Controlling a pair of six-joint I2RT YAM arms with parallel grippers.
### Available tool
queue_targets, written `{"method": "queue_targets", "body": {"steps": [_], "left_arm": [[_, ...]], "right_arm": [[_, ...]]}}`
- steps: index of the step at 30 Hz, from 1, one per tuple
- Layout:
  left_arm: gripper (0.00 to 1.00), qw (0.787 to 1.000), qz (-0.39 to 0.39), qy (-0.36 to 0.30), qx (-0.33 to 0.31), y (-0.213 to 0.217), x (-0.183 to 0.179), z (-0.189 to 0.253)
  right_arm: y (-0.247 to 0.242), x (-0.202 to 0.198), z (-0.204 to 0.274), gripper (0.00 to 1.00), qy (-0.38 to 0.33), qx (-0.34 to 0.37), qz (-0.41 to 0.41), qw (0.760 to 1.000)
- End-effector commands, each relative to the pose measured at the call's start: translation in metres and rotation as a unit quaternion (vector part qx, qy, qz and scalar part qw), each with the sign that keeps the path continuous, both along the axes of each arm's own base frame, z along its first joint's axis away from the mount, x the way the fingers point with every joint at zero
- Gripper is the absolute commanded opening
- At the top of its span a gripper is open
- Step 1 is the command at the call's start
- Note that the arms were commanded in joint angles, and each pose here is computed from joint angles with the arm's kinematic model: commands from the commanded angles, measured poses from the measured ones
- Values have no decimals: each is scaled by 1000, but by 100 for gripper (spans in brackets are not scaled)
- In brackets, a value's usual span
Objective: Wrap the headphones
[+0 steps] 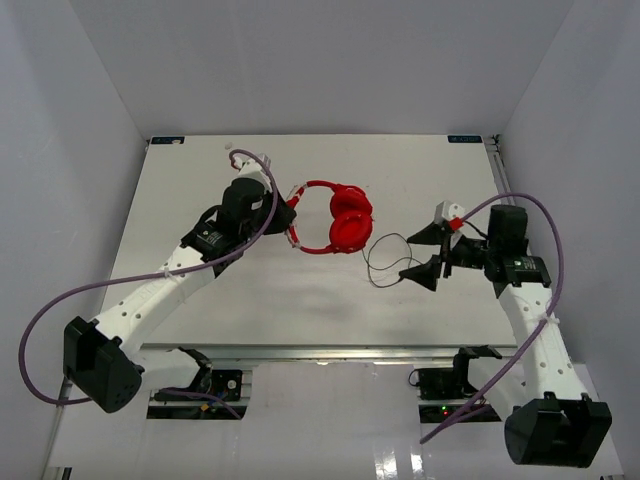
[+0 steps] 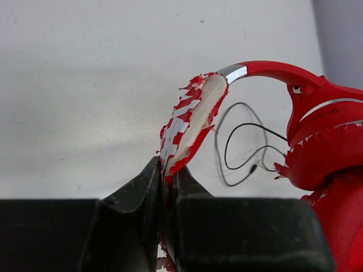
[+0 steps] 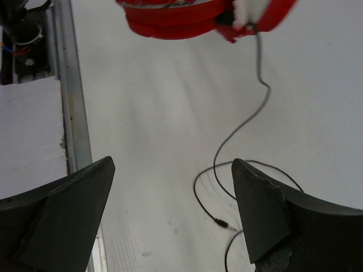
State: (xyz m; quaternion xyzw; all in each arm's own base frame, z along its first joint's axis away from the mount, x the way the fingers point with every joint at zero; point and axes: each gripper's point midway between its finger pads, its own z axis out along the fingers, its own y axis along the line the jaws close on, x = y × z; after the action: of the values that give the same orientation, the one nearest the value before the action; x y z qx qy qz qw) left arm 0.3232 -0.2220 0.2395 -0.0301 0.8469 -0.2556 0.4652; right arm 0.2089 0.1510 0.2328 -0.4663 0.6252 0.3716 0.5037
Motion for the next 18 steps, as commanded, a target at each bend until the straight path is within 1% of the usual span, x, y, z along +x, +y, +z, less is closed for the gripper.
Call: {"method": "queue_targets", "body": {"steps": [1, 6, 8, 11, 14, 18], "left_arm": [[0, 994, -39, -50, -90, -18, -10, 83], [0, 992, -41, -58, -100, -17, -14, 106], [0, 992, -41, -63, -106, -16, -15, 116], [0, 990, -40, -74, -112, -14, -18, 132], [0, 989, -34, -86, -112, -8, -21, 142], [0, 988, -27, -93, -119, -2, -27, 147]], "right_arm": [[33, 18, -2, 90, -64, -14, 50, 997], [55, 58, -10, 90, -73, -41, 57, 995], [66, 71, -10, 90, -94, -48, 47, 993], [71, 94, -8, 90, -127, -46, 13, 991], [73, 104, -8, 91, -122, -39, -4, 992], [74, 100, -17, 93, -110, -35, -5, 993]]}}
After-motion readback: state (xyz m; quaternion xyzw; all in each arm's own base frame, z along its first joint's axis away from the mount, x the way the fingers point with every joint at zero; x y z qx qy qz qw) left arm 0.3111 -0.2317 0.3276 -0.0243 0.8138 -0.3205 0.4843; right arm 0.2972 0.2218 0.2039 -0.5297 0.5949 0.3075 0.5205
